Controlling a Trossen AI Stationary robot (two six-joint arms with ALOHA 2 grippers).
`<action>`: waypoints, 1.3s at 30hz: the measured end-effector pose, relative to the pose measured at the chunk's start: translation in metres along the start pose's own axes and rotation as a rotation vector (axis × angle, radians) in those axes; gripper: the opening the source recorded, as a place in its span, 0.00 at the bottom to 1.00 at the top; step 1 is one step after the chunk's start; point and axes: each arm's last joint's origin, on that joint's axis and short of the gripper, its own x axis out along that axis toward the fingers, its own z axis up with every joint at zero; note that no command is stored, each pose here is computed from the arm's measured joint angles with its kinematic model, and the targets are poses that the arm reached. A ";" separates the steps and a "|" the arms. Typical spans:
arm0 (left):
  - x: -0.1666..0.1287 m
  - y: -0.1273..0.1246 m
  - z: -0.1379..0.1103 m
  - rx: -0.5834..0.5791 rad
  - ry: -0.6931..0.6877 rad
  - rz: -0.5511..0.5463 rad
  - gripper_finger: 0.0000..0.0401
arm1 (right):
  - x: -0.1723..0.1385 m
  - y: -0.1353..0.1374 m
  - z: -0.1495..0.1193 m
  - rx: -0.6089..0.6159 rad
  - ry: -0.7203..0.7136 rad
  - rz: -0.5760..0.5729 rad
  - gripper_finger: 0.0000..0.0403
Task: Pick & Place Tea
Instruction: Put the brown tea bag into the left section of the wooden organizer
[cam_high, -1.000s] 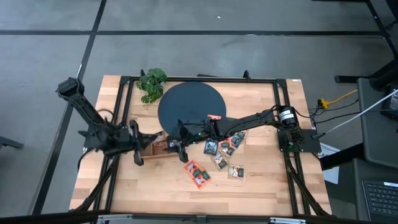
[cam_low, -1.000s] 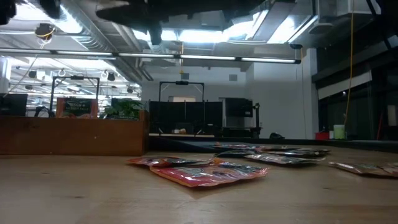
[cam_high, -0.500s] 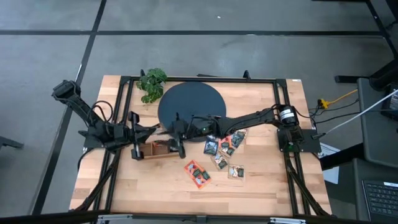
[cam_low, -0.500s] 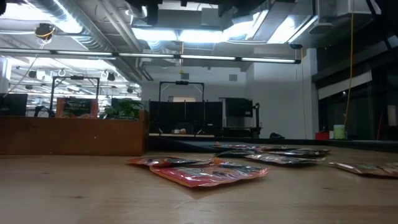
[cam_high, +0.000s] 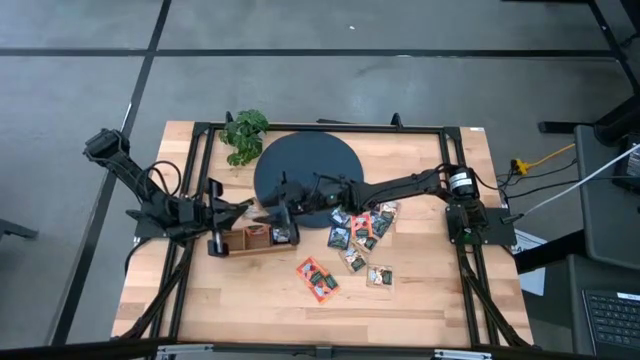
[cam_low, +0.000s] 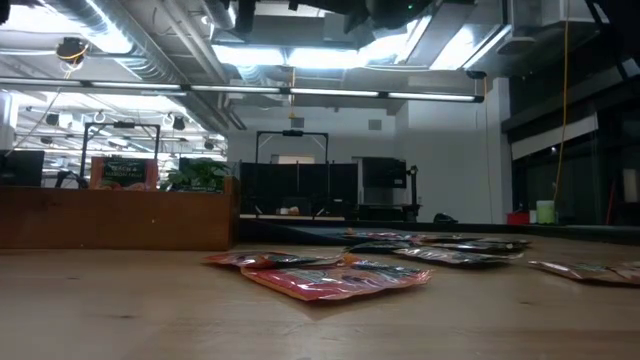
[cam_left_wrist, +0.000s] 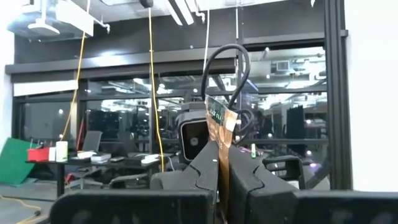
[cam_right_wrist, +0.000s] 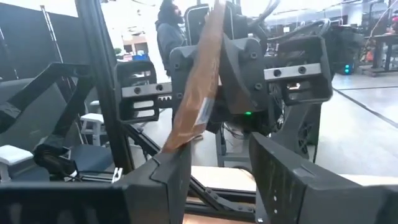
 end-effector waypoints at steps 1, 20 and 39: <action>0.000 0.000 0.001 0.003 -0.004 0.003 0.01 | 0.000 0.000 0.000 0.000 0.000 0.010 0.40; 0.000 -0.001 -0.003 -0.005 0.032 0.014 0.01 | 0.000 0.002 0.003 0.015 -0.027 0.022 0.38; -0.001 -0.001 -0.008 -0.034 0.081 0.052 0.02 | 0.000 0.000 -0.004 0.041 0.069 0.005 0.08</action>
